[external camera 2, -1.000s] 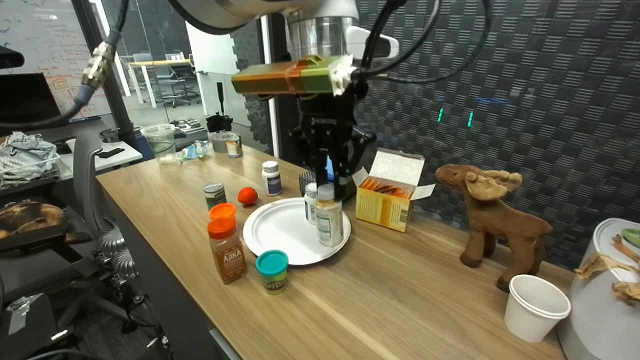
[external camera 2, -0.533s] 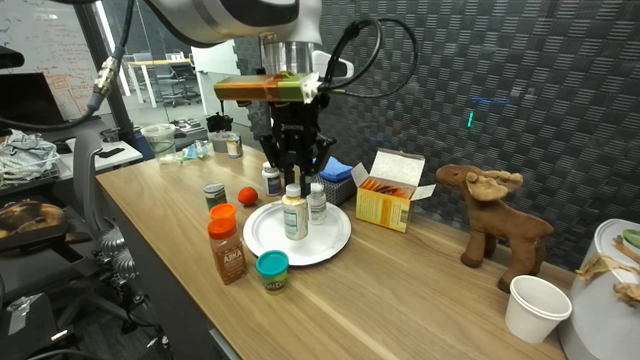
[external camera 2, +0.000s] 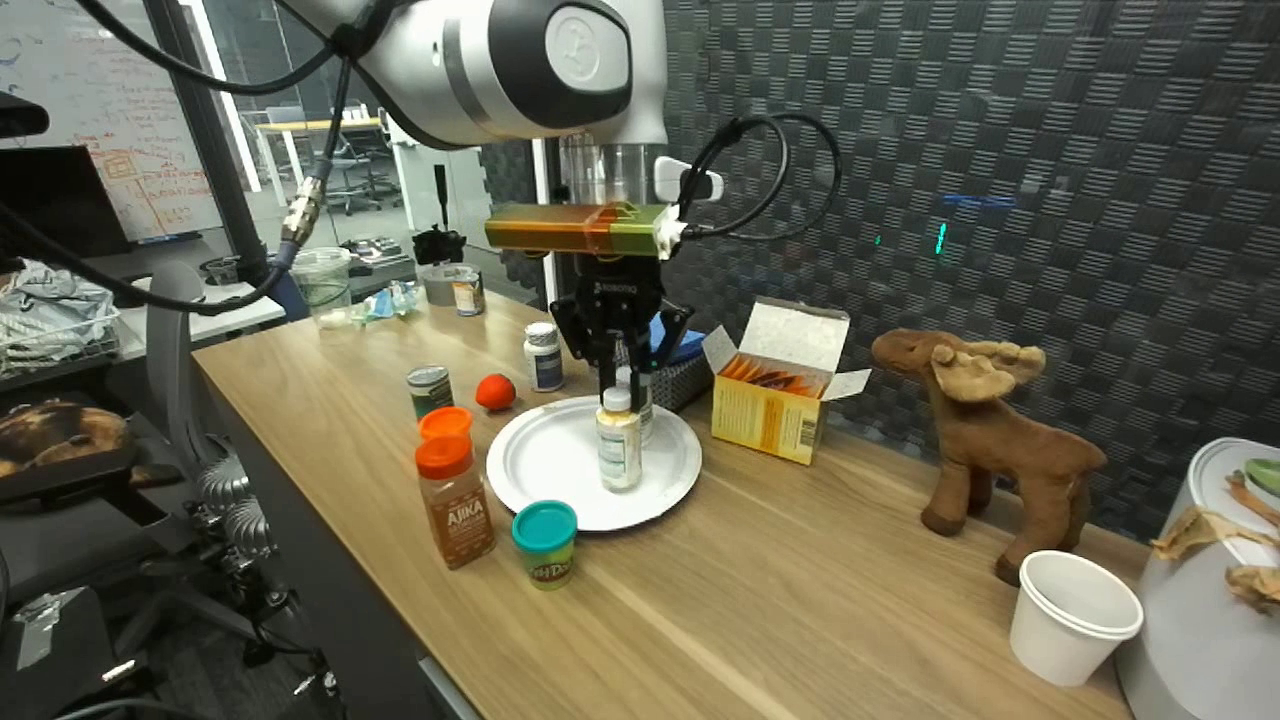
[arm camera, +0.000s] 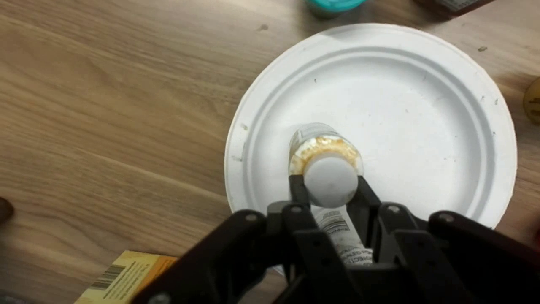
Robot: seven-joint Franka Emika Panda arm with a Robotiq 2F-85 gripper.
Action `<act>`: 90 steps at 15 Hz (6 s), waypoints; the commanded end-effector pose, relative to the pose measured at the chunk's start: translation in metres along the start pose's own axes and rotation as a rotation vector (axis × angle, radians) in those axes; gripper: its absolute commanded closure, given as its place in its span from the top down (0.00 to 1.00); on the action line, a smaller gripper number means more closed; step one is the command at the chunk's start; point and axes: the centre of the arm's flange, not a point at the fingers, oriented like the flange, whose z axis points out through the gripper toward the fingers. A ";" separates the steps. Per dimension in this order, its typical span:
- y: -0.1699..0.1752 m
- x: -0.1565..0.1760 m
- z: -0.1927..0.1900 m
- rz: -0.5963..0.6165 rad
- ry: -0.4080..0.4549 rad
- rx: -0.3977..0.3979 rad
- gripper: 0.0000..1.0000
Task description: Put the bottles on the tray
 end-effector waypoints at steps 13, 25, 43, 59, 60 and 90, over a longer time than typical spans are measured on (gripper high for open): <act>0.032 0.035 -0.004 -0.005 0.063 0.043 0.16; 0.029 0.025 -0.019 -0.021 0.075 0.040 0.85; 0.066 -0.120 -0.015 0.461 0.021 0.165 1.00; 0.027 -0.116 0.068 0.449 -0.213 0.288 1.00; 0.024 -0.114 0.069 0.440 -0.214 0.287 1.00; 0.026 -0.091 0.047 0.450 -0.133 0.152 0.28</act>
